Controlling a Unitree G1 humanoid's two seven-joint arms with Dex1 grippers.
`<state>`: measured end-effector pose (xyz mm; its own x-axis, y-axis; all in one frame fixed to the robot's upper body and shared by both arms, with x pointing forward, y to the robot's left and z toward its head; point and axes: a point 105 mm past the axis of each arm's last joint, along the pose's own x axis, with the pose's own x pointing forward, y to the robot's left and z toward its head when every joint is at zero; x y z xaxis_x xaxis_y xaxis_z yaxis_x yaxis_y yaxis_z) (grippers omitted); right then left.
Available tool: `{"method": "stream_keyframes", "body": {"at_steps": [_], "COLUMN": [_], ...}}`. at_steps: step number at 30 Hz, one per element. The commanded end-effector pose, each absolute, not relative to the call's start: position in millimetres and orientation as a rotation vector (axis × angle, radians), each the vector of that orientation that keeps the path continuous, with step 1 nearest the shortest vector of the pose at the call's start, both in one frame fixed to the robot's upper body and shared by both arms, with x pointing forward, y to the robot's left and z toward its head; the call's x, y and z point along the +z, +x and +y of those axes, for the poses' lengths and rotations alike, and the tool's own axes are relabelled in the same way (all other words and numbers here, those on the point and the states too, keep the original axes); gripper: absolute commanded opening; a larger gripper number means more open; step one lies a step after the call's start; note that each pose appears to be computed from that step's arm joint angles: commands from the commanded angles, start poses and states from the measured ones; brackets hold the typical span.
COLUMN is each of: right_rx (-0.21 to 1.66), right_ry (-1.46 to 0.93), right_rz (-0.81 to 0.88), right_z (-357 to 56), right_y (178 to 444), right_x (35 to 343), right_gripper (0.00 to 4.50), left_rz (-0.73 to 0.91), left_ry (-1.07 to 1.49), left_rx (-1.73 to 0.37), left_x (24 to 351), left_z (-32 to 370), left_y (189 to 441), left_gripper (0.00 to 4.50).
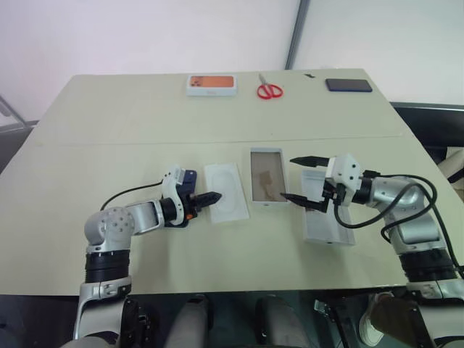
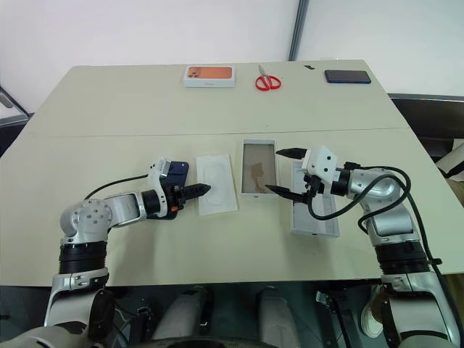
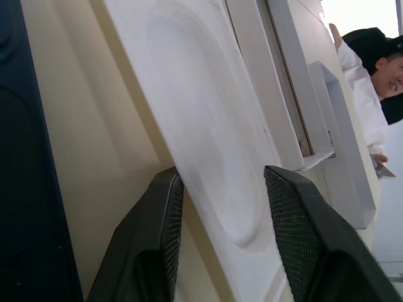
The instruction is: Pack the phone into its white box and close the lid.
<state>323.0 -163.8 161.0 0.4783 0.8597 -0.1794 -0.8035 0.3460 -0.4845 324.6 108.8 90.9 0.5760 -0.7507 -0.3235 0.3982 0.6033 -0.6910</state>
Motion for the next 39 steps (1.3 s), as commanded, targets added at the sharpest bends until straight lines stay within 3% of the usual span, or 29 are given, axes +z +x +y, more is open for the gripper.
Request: {"method": "stream_keyframes", "body": {"at_steps": [1, 2, 13, 17, 26, 29, 36, 39], "right_rx": [1.069, 1.069, 1.127, 1.17, 1.234, 1.246, 1.275, 1.3], "right_ry": [-0.579, -0.578, -0.553, -0.612, -0.622, -0.584, -0.598, -0.586], "right_rz": [-0.165, -0.165, -0.139, -0.032, 0.119, 0.153, 0.195, 0.193], "right_z": [-163.2, -163.1, -148.9, -141.3, -123.8, -123.4, -117.2, -112.8], "right_y": [322.9, 323.0, 320.5, 322.4, 333.1, 333.6, 330.8, 325.2], "right_x": [173.1, 173.0, 160.5, 137.4, 117.4, 114.7, 106.7, 107.8], "right_gripper": [4.5, 4.5, 4.5, 4.5, 4.5, 3.7, 0.11, 0.04], "left_rz": [0.66, 0.658, 0.59, 0.549, 0.525, 0.512, 0.495, 0.488], "left_ry": [-0.61, -0.6, -0.786, -0.836, -0.864, -0.881, -0.893, -0.905], "left_rx": [-0.71, -0.707, -0.712, -0.691, -0.711, -0.72, -0.686, -0.7], "left_x": [89.6, 89.7, 113.4, 126.4, 140.3, 142.9, 143.6, 148.6], "left_z": [111.3, 112.0, 120.7, 129.5, 130.2, 128.2, 132.0, 132.5], "left_y": [324.9, 325.4, 335.3, 344.2, 346.5, 345.3, 347.4, 348.1], "left_gripper": [0.38, 0.02, 0.02, 0.02, 0.02, 0.0, 0.0, 0.0]}}
